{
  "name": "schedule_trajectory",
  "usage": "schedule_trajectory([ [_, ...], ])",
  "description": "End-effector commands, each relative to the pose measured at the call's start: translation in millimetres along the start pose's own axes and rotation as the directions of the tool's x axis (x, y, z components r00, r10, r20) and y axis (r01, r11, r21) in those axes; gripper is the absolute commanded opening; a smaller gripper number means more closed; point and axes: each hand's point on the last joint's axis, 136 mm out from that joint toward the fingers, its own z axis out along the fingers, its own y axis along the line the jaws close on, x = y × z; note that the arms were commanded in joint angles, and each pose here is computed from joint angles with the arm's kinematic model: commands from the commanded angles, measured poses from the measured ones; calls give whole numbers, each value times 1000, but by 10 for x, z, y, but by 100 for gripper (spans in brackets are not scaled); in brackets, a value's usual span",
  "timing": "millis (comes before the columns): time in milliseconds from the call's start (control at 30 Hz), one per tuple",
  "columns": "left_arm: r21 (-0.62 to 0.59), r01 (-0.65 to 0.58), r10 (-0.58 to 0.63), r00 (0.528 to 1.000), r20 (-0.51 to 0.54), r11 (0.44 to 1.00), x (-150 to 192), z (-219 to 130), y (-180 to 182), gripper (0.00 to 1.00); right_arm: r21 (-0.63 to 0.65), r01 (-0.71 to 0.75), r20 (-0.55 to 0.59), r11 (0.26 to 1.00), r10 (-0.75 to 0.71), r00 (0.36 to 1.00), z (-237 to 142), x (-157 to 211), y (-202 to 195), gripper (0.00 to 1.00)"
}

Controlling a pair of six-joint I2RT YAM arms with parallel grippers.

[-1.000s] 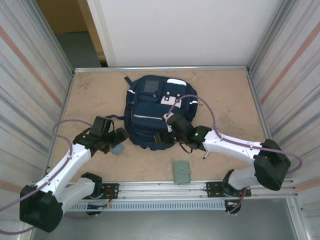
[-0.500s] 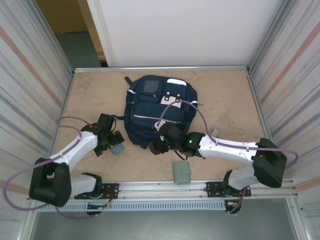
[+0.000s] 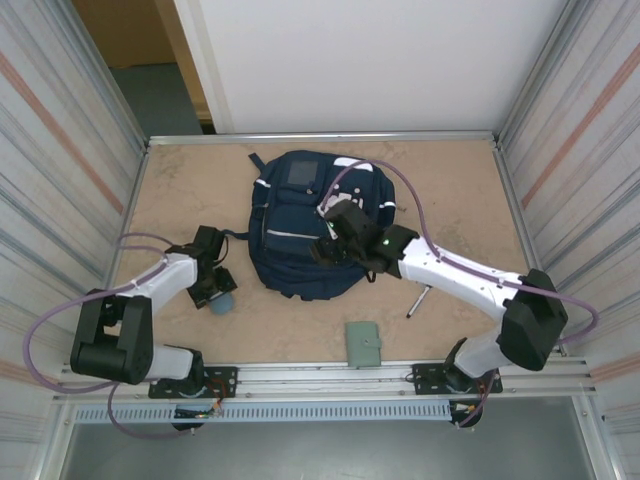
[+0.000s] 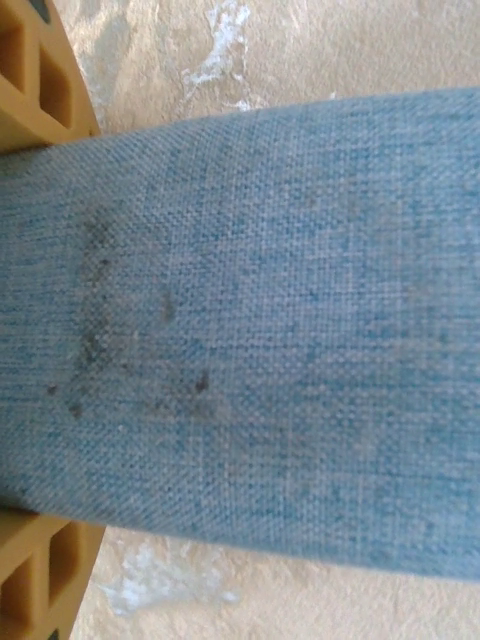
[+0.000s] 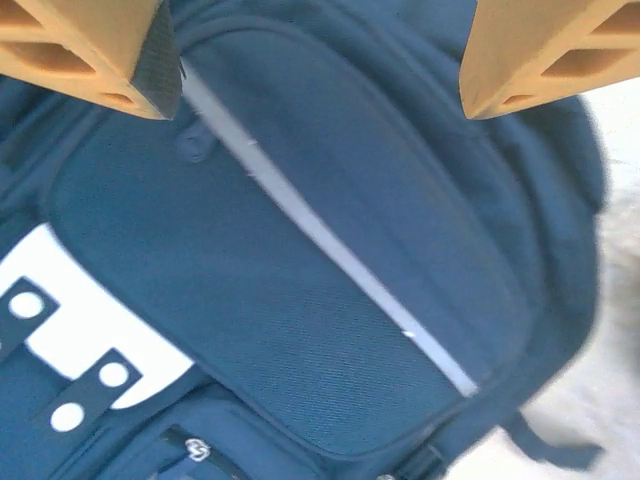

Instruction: Pack books, pencil case, and school supplies into a backpack

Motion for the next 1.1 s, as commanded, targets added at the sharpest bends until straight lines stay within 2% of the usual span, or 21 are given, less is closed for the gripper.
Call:
schedule_trajectory([
  [0,139,-21,25,999,-29,990,112,106,-258,49,-83,248,-163,965,-259,952,107,276,57,73],
  [33,148,-35,41,999,-34,988,145,104,-282,47,-109,264,-181,958,-281,943,160,295,98,72],
  [167,169,-116,125,991,-45,979,321,20,-459,46,-128,373,-269,919,-394,879,448,458,99,71],
  [333,231,-136,148,988,-36,963,393,-202,-588,41,-123,462,-371,879,-472,800,710,607,-24,69],
  [367,244,-143,154,988,-25,959,397,-258,-600,39,-109,479,-392,871,-481,784,760,625,-58,63],
  [400,256,-143,152,988,-15,956,394,-325,-605,39,-91,492,-412,866,-482,773,797,627,-115,46],
  [433,264,-142,149,989,-5,954,391,-384,-603,39,-63,491,-418,869,-469,778,817,589,-168,36],
  [467,274,-141,144,989,7,951,382,-455,-600,39,-41,473,-414,880,-446,794,812,536,-201,29],
  [533,299,-139,137,990,27,944,368,-595,-607,39,-74,436,-354,897,-432,830,706,421,-103,20],
  [600,337,-138,131,990,45,931,362,-746,-638,38,-99,403,-244,910,-414,877,561,231,59,11],
  [733,433,-209,171,977,127,877,298,-1092,-810,33,-79,419,-87,905,-425,901,311,-46,271,1],
  [833,437,-214,153,974,170,874,187,-1305,-851,33,-52,413,-12,909,-414,910,121,-279,283,0],
  [933,478,-187,116,978,175,858,115,-1448,-967,34,-48,347,62,937,-344,937,-75,-545,196,0],
  [1067,531,-169,56,974,221,830,24,-1555,-1193,33,-153,207,144,966,-185,972,-334,-775,138,0],
])
